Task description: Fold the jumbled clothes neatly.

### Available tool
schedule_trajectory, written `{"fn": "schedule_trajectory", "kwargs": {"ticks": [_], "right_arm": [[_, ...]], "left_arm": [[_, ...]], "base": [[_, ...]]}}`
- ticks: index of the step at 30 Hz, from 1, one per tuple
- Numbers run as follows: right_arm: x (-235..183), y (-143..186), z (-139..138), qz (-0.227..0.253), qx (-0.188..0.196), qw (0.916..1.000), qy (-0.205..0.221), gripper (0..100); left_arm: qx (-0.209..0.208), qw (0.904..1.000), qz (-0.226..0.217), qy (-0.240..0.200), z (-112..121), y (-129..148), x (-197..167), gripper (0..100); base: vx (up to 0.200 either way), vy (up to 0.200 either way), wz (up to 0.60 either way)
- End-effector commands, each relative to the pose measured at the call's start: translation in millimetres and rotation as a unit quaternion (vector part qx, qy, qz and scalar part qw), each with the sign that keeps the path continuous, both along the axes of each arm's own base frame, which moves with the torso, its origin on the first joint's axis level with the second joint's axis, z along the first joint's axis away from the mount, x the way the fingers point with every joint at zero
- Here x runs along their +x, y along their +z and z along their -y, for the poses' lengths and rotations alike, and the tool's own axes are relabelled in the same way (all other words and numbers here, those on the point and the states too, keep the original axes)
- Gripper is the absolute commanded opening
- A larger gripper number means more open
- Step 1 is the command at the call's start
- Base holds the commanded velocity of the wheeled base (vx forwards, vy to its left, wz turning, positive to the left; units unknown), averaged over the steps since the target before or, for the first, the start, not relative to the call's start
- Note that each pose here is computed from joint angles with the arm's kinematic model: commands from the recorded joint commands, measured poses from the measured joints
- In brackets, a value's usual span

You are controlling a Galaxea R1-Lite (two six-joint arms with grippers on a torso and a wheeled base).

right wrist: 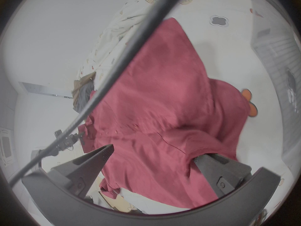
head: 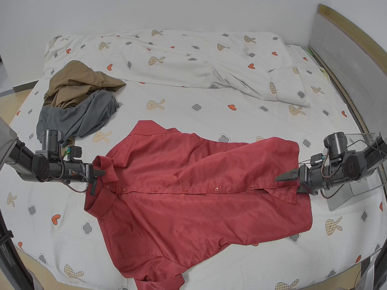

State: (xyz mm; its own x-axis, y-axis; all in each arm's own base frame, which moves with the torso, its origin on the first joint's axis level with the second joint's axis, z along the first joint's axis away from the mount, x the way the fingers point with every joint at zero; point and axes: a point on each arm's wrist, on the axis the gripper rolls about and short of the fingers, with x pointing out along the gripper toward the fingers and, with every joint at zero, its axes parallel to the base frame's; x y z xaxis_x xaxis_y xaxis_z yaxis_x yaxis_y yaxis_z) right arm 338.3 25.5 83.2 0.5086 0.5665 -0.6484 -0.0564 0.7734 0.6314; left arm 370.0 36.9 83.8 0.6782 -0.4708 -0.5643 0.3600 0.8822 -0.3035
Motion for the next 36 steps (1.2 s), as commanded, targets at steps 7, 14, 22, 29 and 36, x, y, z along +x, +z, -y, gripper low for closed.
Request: {"fn": "schedule_trajectory", "kwargs": {"ticks": [7, 14, 22, 29, 36], "right_arm": [[34.7, 43.7, -10.9, 0.045, 0.037, 0.9980, -0.025, 100], [37.9, 31.4, -8.7, 0.019, 0.034, 0.9988, -0.028, 100], [-2.6, 39.1, -19.0, 0.009, 0.033, 0.9994, -0.004, 100], [-42.0, 51.1, -16.6, 0.011, 0.034, 0.9994, -0.002, 100], [-65.4, 62.3, -8.8, 0.025, 0.035, 0.9990, -0.011, 100]], "left_arm": [[0.003, 0.9997, 0.021, -0.006, 6.0, 17.4, -8.0, 0], [0.006, 0.9997, 0.023, -0.004, 5.3, 16.7, -7.3, 0], [0.021, 0.9990, 0.035, 0.016, 3.1, -1.1, -1.6, 0], [0.010, 0.9986, 0.022, 0.048, 2.8, 5.5, 4.0, 0], [0.008, 0.9989, 0.005, 0.045, 11.9, 13.3, 2.3, 0]], "base": [[0.000, 0.000, 0.00], [0.000, 0.000, 0.00], [0.000, 0.000, 0.00], [0.000, 0.000, 0.00], [0.000, 0.000, 0.00]]}}
